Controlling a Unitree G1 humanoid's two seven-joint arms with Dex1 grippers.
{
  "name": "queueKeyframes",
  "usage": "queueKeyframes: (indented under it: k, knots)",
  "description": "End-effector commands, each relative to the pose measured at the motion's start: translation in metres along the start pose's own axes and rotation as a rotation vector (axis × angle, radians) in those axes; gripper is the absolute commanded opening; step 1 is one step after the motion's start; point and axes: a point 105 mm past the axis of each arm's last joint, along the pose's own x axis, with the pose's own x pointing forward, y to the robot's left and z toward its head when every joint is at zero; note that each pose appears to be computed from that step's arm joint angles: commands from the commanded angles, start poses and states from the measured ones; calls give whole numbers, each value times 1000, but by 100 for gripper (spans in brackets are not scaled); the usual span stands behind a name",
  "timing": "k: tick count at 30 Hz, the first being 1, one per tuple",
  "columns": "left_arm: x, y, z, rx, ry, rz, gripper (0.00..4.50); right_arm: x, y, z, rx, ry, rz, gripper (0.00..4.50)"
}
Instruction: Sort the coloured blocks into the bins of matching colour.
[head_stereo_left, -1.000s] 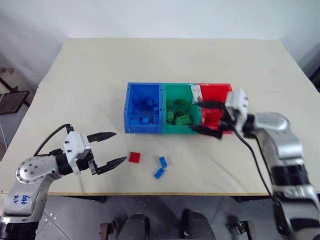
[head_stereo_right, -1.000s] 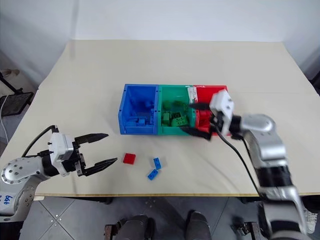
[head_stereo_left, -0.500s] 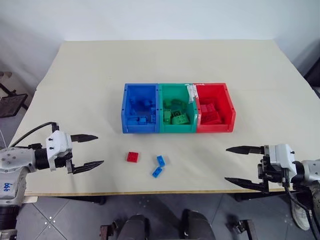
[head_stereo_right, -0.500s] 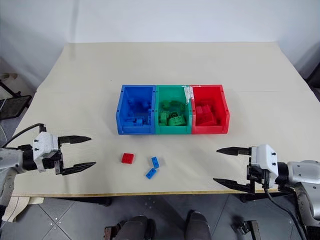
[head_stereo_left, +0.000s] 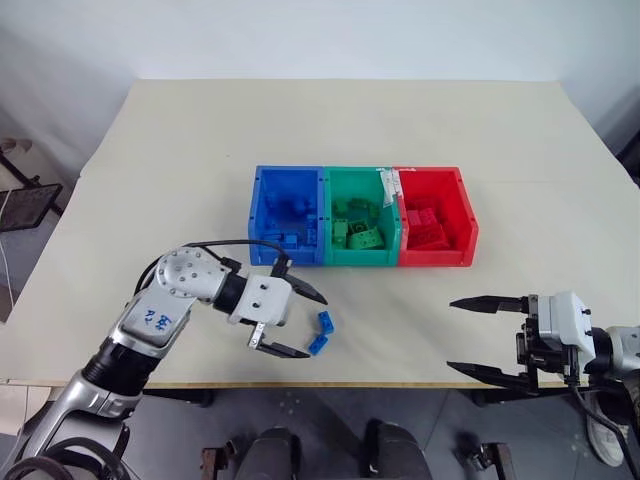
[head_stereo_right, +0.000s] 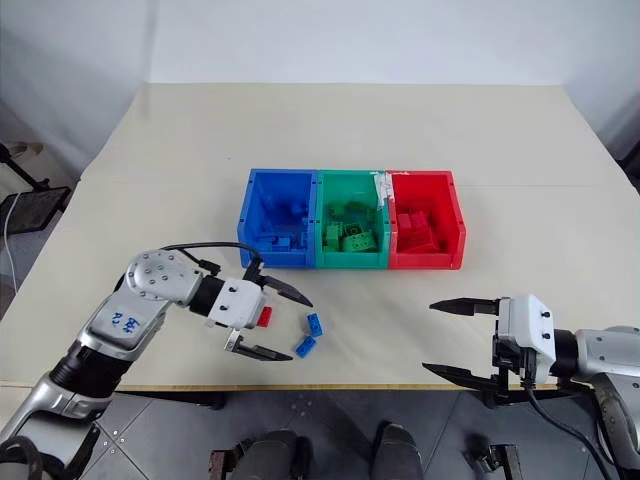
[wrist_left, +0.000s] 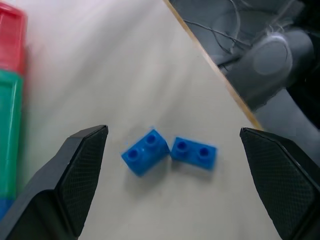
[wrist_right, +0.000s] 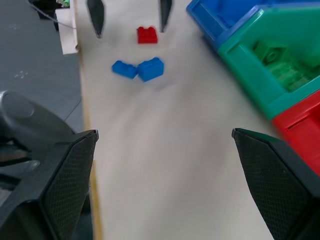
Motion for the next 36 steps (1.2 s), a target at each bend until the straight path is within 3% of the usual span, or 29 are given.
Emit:
queueKeyframes:
  k: [1, 9, 21, 35, 36]
  knots:
    - [4, 20, 2, 99, 53, -18, 450, -5, 4, 10, -23, 4, -12, 448]
    - [8, 26, -10, 166, 133, -166, 450, -6, 13, 9, 1, 14, -60, 448]
    - [32, 40, -22, 217, 160, -151, 450, -4, 19, 10, 22, 24, -70, 448]
    - [31, 42, -26, 199, 169, -111, 2, 0, 14, 9, 13, 20, -67, 450]
    - [29, 43, -27, 195, 170, -104, 1, 0, 13, 9, 13, 19, -65, 450]
